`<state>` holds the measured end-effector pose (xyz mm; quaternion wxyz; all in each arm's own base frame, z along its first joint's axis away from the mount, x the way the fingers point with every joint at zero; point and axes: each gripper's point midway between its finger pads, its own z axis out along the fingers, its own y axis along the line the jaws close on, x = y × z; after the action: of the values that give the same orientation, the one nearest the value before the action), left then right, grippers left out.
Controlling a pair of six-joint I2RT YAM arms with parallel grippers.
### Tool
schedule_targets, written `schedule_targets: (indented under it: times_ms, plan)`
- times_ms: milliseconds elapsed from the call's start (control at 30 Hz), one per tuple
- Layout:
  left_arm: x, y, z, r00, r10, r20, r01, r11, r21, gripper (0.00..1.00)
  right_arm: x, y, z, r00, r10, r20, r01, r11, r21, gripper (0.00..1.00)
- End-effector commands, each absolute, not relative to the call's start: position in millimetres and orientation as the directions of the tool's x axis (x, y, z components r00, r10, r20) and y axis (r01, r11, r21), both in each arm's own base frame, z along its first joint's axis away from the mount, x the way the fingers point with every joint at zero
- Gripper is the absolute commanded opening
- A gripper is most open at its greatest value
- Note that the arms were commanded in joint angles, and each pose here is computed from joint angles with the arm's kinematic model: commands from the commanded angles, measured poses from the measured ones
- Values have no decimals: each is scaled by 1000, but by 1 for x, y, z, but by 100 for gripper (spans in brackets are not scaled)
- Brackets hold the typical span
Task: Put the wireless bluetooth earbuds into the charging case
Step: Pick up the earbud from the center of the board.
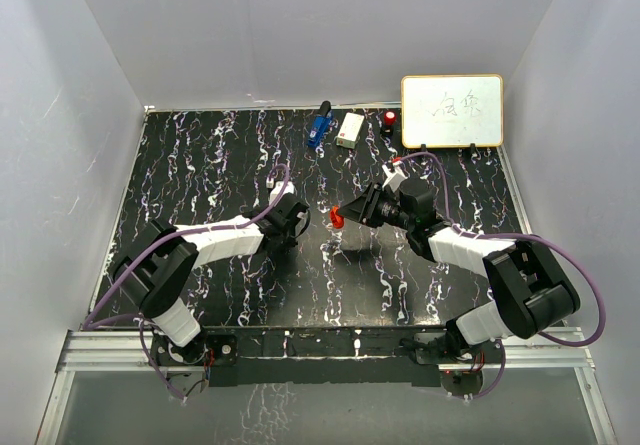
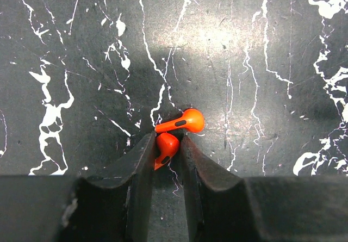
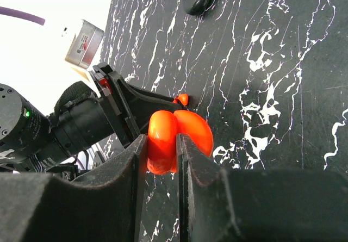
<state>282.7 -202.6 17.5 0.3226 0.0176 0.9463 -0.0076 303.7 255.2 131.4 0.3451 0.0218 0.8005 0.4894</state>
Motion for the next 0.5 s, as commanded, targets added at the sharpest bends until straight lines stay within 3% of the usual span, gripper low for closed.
schedule_targets:
  times_ms: [0, 367, 467]
  plan:
    - [274, -198, 9, -814, 69, -577, 55, 998, 43, 22, 309, 260, 147, -727, 372, -577, -368, 499, 785, 9]
    - [269, -195, 12, -821, 65, -567, 50, 998, 42, 20, 307, 260, 147, -729, 371, -576, -367, 498, 786, 9]
    - [267, -194, 12, -824, 63, -562, 49, 998, 41, 15, 307, 259, 146, -728, 372, -576, -366, 500, 785, 9]
